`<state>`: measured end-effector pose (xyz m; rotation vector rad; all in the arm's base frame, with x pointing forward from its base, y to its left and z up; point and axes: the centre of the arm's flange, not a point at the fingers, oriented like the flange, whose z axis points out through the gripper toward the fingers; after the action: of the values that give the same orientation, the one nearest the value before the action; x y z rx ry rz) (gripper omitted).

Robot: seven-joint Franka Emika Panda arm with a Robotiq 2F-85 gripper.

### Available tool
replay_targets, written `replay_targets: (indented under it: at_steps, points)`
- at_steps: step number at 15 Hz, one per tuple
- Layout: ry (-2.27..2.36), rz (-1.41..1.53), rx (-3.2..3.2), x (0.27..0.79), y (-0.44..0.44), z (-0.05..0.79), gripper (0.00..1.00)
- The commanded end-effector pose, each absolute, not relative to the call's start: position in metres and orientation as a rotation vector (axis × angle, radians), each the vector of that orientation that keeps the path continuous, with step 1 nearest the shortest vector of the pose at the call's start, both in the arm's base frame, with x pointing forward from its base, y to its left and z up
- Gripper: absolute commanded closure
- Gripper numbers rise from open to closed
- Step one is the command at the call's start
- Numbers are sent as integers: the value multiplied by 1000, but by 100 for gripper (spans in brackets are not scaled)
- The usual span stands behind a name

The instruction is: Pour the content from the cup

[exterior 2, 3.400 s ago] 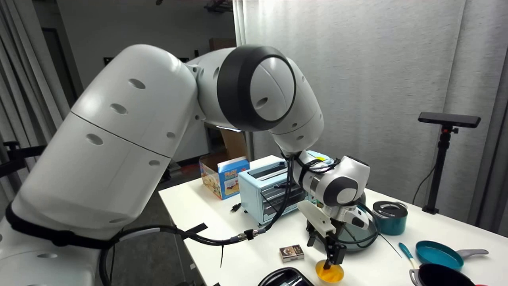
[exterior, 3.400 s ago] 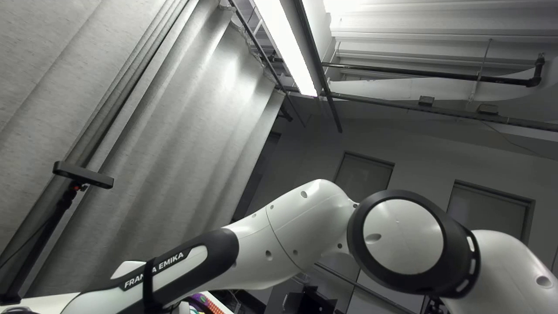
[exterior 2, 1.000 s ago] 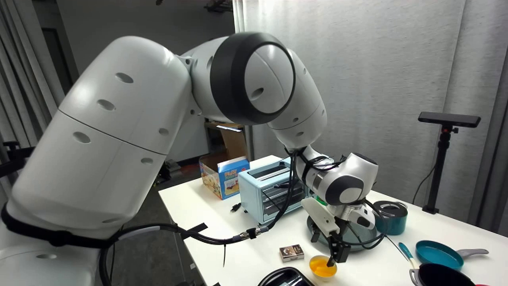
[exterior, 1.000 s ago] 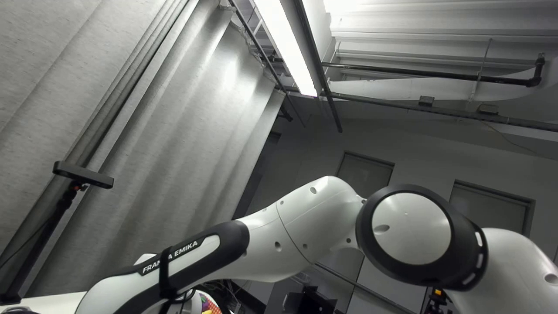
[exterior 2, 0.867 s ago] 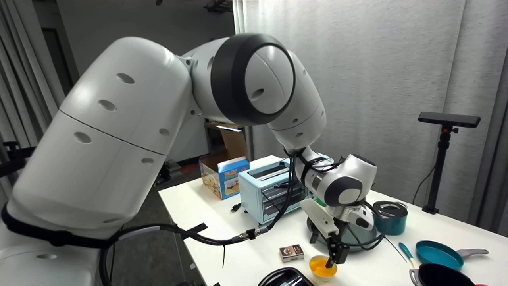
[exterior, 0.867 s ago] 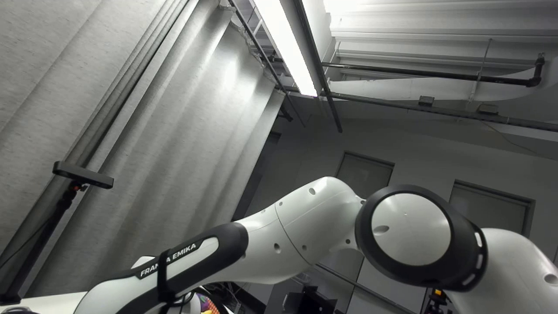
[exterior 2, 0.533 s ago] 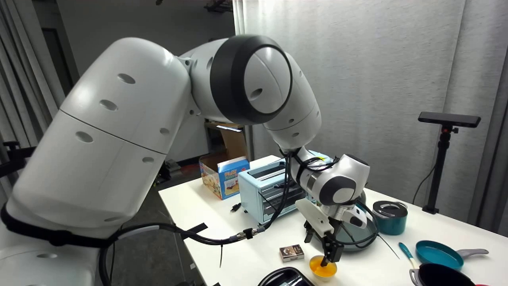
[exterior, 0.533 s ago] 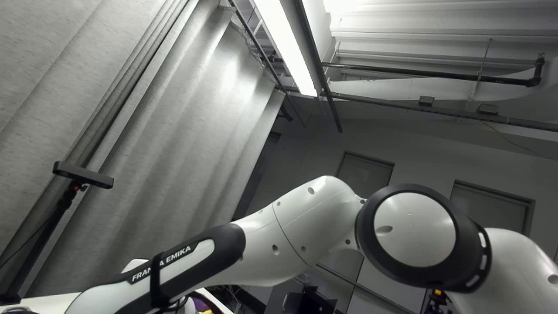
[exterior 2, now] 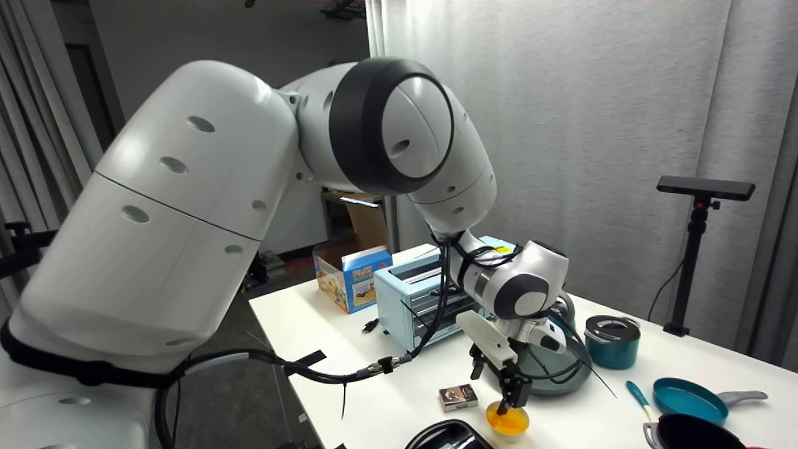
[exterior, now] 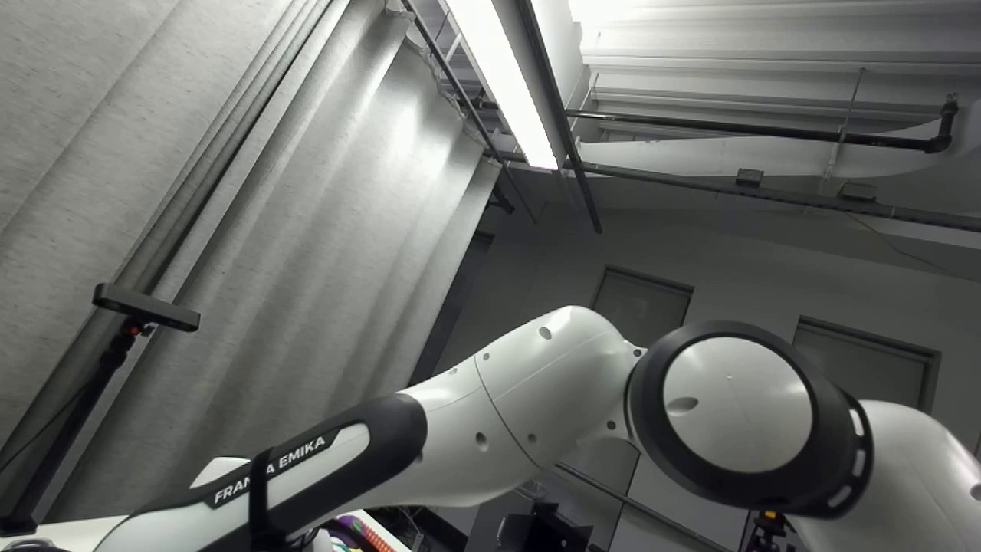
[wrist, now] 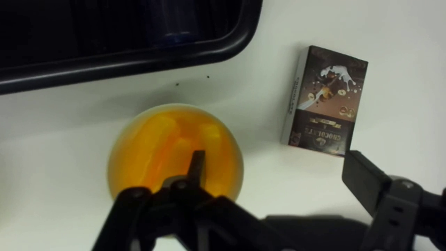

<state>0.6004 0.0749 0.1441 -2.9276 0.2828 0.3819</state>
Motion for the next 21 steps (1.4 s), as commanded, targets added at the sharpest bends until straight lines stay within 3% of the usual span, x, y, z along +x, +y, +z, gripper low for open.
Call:
replay_targets:
  at_steps: [1,21]
  points:
    - [225,366,-2959,596,80,149,0]
    - [104,432,-2968,589,100,141,0]
